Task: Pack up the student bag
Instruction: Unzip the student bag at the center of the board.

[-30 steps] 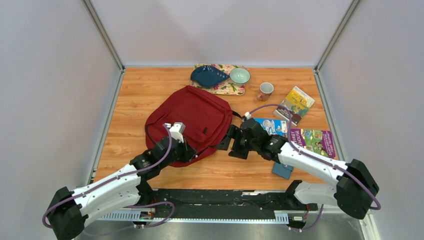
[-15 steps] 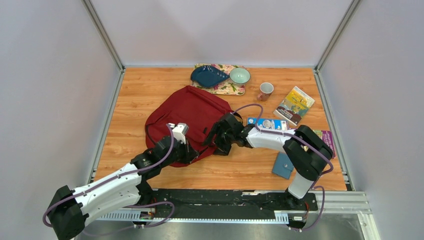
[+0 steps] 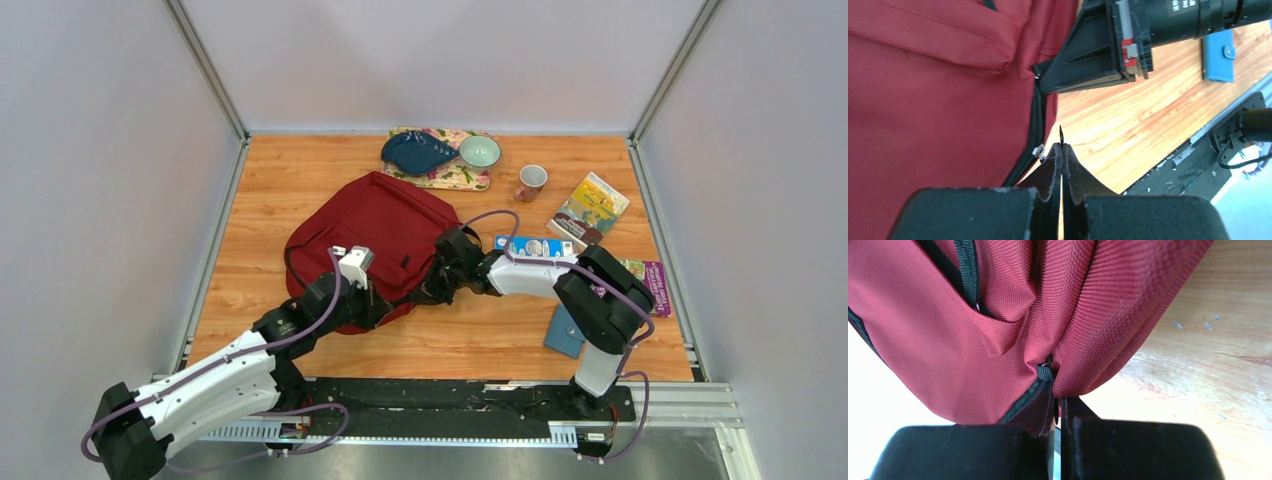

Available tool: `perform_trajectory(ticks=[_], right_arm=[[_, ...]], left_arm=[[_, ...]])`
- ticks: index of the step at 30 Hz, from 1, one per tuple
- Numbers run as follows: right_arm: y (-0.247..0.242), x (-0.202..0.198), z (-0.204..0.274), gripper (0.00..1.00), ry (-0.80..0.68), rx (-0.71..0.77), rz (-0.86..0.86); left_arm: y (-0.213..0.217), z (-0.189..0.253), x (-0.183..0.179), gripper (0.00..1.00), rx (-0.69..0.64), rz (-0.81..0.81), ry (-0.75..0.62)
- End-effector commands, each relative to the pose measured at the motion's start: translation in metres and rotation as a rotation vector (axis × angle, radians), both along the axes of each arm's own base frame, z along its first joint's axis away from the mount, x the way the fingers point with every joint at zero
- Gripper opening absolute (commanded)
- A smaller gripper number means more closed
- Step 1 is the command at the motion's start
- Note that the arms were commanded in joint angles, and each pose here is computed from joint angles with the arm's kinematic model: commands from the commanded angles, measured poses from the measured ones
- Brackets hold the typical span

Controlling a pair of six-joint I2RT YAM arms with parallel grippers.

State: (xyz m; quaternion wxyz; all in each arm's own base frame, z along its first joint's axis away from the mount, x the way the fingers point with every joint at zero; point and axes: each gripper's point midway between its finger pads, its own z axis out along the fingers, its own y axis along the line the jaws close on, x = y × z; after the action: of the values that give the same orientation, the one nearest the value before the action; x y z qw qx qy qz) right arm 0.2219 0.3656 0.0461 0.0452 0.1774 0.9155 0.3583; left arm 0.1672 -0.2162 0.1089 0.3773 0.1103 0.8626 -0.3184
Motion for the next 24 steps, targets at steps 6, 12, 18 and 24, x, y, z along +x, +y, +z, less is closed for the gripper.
perform_trajectory(ticks=[6, 12, 18, 24], right_arm=[[-0.031, 0.044, 0.04, 0.0, -0.264, -0.06, 0.023], [-0.055, 0.059, 0.053, 0.0, -0.383, -0.172, 0.051], [-0.07, 0.074, 0.058, 0.0, -0.459, -0.282, 0.111], [-0.076, 0.09, 0.075, 0.0, -0.517, -0.271, 0.16]], left_arm=[[0.05, -0.006, -0.001, 0.0, 0.139, 0.165, -0.004], [0.086, -0.016, -0.008, 0.0, 0.211, 0.288, 0.016], [0.086, -0.015, -0.018, 0.0, 0.212, 0.248, 0.04], [0.03, 0.0, -0.043, 0.0, 0.077, -0.096, 0.062]])
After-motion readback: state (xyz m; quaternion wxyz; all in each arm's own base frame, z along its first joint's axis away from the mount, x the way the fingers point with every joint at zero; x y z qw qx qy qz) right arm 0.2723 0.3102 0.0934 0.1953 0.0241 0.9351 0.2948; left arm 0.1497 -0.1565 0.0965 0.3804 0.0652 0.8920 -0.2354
